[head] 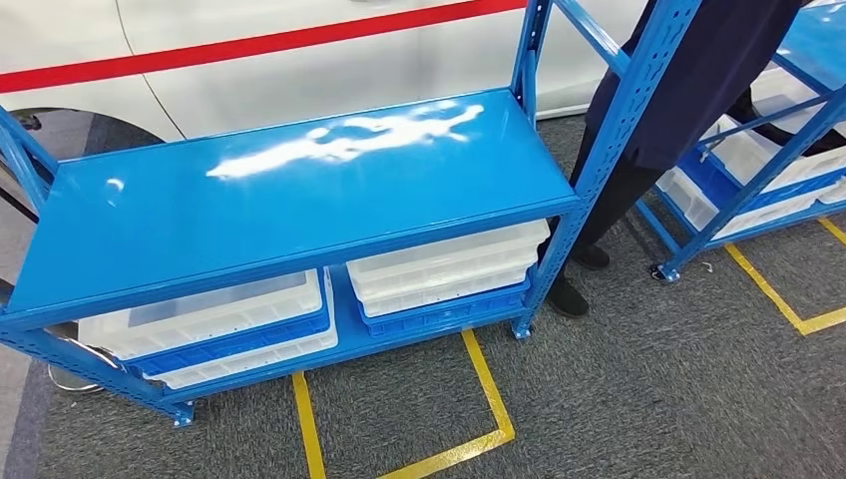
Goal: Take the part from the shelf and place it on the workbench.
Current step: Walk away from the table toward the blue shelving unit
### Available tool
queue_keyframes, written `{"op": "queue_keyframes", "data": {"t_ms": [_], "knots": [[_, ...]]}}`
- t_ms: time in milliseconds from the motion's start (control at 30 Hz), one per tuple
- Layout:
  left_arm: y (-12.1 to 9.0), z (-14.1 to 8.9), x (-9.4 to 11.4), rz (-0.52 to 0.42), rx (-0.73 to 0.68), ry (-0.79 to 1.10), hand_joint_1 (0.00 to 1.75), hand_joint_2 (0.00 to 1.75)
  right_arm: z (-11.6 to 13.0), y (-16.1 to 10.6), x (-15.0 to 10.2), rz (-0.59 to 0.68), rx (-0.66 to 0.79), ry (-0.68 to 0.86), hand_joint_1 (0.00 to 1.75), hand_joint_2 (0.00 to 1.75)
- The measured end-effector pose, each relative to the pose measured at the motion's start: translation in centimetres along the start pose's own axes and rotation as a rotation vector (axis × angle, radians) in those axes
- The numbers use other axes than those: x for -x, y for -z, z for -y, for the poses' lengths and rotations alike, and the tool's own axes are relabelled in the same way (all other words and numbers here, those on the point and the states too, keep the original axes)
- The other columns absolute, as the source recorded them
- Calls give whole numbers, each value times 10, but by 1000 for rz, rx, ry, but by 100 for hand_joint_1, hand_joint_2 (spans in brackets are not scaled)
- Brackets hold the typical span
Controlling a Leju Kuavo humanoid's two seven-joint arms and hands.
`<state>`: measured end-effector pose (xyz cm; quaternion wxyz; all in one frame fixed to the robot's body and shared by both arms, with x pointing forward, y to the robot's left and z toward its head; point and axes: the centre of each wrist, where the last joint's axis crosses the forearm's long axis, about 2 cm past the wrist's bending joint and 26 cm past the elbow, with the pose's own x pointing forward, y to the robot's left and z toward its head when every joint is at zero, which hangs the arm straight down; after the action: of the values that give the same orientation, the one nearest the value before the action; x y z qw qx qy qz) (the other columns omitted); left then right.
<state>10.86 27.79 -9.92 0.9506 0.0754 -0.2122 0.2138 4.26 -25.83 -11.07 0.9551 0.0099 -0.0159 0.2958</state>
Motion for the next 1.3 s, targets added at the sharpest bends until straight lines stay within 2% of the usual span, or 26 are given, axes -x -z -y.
{"op": "queue_keyframes", "data": {"t_ms": [1300], "knots": [[-1,-3,7,-17,-6,-14,0,0,4,0,1,0,27,16,0,0]]}}
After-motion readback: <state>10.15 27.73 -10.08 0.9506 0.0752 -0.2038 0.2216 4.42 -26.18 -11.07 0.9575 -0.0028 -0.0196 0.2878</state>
